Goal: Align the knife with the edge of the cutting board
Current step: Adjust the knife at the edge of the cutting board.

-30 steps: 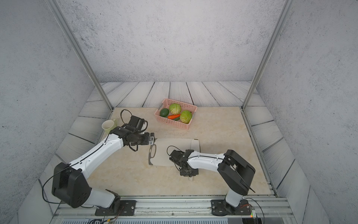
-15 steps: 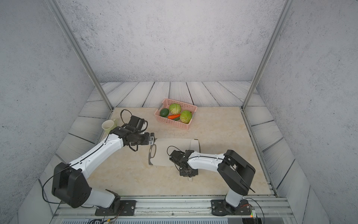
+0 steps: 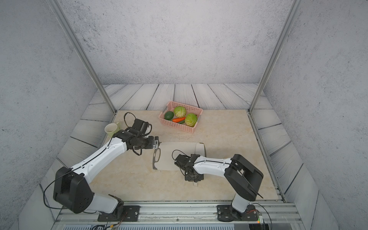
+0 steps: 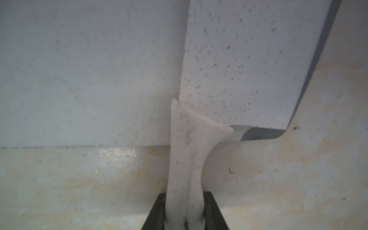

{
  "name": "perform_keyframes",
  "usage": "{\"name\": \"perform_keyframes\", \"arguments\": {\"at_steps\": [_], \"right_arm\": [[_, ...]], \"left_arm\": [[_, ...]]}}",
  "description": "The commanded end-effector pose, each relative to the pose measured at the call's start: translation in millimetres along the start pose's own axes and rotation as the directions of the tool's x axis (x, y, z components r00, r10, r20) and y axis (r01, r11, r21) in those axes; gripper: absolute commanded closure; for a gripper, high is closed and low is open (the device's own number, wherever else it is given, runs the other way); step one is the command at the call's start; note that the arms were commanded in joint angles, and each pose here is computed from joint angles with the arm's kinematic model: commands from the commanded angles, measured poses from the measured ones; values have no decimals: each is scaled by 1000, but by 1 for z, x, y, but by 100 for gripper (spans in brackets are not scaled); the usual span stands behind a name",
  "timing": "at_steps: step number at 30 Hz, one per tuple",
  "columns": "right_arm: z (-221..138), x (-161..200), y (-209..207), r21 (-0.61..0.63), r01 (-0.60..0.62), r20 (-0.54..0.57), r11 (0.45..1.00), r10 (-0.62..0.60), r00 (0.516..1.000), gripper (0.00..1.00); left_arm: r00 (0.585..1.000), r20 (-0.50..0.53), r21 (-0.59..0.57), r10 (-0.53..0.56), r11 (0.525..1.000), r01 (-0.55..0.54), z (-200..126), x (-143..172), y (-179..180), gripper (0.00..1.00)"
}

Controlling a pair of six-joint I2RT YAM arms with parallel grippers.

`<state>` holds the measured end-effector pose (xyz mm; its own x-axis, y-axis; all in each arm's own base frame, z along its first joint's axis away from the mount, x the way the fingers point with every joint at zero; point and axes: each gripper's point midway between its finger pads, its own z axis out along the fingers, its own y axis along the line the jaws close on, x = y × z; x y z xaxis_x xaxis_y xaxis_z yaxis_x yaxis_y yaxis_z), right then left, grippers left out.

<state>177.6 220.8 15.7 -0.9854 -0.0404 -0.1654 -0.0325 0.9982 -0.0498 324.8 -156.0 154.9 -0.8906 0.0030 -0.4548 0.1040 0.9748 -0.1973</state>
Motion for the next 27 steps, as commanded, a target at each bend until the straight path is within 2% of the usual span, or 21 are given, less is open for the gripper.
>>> {"name": "perform_keyframes", "arguments": {"at_steps": [1, 9, 15, 27], "right_arm": [[2, 6, -9, 22, -7, -10, 1000, 7, 1000, 75], [0, 7, -13, 25, 2, -2, 1000, -2, 1000, 71], [-2, 7, -12, 14, 4, -3, 1000, -4, 1000, 64], [-6, 6, -14, 8, 16, 7, 1000, -16, 1000, 63]], "left_arm": [[1000, -1, 0, 17, 1000, -17, -2, -2, -4, 2], [1000, 0, -1, 20, 1000, -20, -2, -2, -5, 2], [1000, -2, -4, 21, 1000, -21, -2, -2, -5, 2], [1000, -3, -2, 23, 1000, -23, -2, -2, -6, 2]]}}
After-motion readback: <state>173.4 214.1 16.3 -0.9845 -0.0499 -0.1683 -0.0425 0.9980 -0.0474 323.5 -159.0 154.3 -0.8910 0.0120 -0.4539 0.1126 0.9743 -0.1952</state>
